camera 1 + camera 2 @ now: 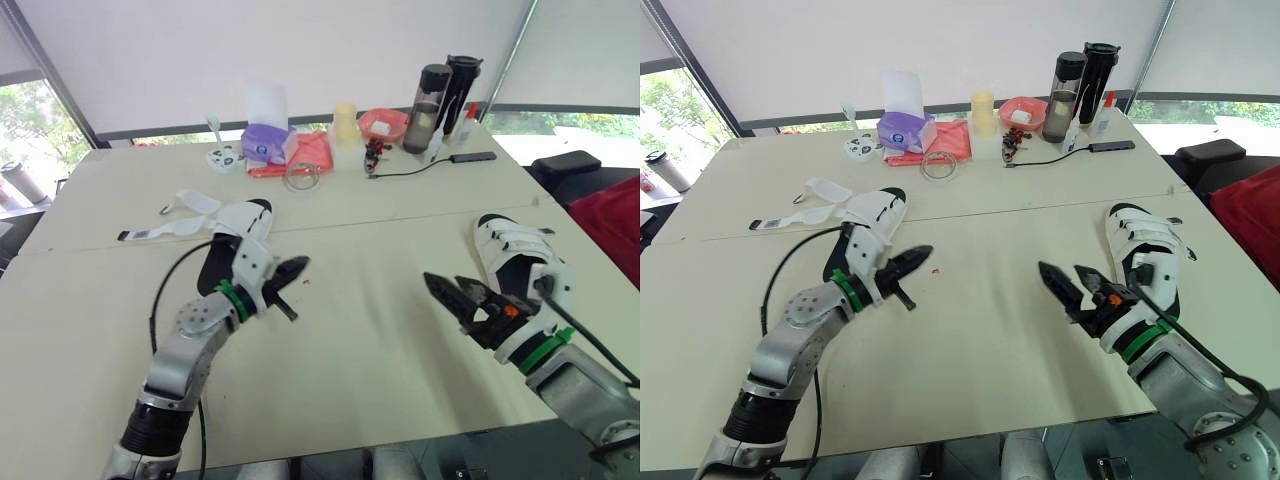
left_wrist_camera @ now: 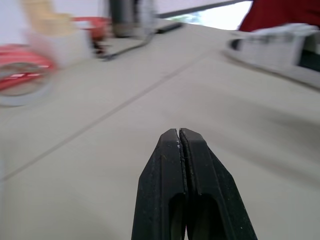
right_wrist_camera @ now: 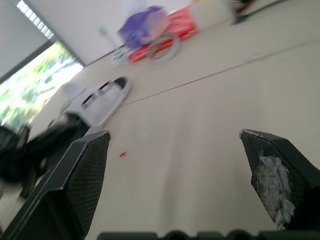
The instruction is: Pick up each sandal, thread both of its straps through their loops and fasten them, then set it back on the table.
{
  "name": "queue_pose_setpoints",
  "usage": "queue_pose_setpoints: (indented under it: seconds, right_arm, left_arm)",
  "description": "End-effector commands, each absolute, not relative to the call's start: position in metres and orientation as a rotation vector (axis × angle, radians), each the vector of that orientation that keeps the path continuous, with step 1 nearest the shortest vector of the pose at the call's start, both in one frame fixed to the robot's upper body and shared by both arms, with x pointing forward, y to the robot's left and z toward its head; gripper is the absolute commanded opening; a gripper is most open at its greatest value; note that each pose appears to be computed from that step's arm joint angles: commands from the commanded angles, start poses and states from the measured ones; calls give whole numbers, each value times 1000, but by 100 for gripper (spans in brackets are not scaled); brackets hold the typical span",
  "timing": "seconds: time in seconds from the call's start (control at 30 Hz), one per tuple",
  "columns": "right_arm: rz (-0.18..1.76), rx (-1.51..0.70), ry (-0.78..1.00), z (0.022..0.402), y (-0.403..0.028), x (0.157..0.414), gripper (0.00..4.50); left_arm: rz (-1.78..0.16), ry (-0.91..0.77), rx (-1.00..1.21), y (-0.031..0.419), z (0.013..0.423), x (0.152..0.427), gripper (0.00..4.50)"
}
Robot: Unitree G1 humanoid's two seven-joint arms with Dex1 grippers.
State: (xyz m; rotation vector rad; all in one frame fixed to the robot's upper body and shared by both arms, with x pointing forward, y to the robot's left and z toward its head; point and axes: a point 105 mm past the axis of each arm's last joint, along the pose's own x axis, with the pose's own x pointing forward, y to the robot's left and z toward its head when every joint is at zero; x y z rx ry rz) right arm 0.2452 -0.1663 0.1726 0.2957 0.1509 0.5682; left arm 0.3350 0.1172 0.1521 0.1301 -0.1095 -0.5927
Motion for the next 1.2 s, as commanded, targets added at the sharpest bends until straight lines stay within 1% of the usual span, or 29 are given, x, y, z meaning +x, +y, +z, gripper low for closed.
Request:
queue_pose_setpoints:
  seconds: [0.03,0.07,0.13,0.2,0.23,0.27,0.37,0.4,0.47,0.5,0.57,0.67,0.83,0.97,1.13,1.2]
  right_arm:
    - [728,101,114,182,-142,244,443]
    - [744,41,107,181,-139,247,443]
    - [757,-21,96,180,-136,251,443]
    - [795,-104,58,182,-129,260,450]
    - [811,-139,38,183,-125,264,450]
    - [831,-184,13,185,-121,268,450]
    - [877,-274,-44,188,-109,278,450]
    - [885,-295,-59,188,-107,281,450]
    - [893,-312,-83,186,-103,286,450]
    - [892,-316,-90,185,-101,288,450]
    - [892,-330,-100,182,-98,290,450]
    - [895,-352,-105,177,-95,292,450]
    - [880,-360,-102,169,-94,294,450]
    - [814,-360,-106,167,-102,298,450]
    - [778,-353,-124,171,-103,301,450]
    - [771,-354,-126,171,-104,302,450]
  left_arm:
    - [-351,-223,254,160,184,348,0]
    - [-308,-239,326,168,188,350,0]
    - [-277,-256,403,174,191,351,0]
    - [-311,-263,512,182,195,349,53]
    - [-326,-257,553,188,196,349,86]
    - [-344,-249,640,192,194,347,131]
    - [-410,-197,896,199,177,342,282]
    - [-407,-193,981,201,173,342,322]
    - [-352,-184,1084,211,171,347,431]
    - [-335,-177,1142,214,169,350,446]
    - [-333,-160,1193,217,163,354,446]
    - [-353,-149,1173,216,155,361,446]
    - [-333,-216,1205,215,162,383,446]
    - [-378,-238,1308,200,160,407,446]
    - [-380,-255,1332,178,163,434,446]
    - [-379,-248,1332,173,162,441,446]
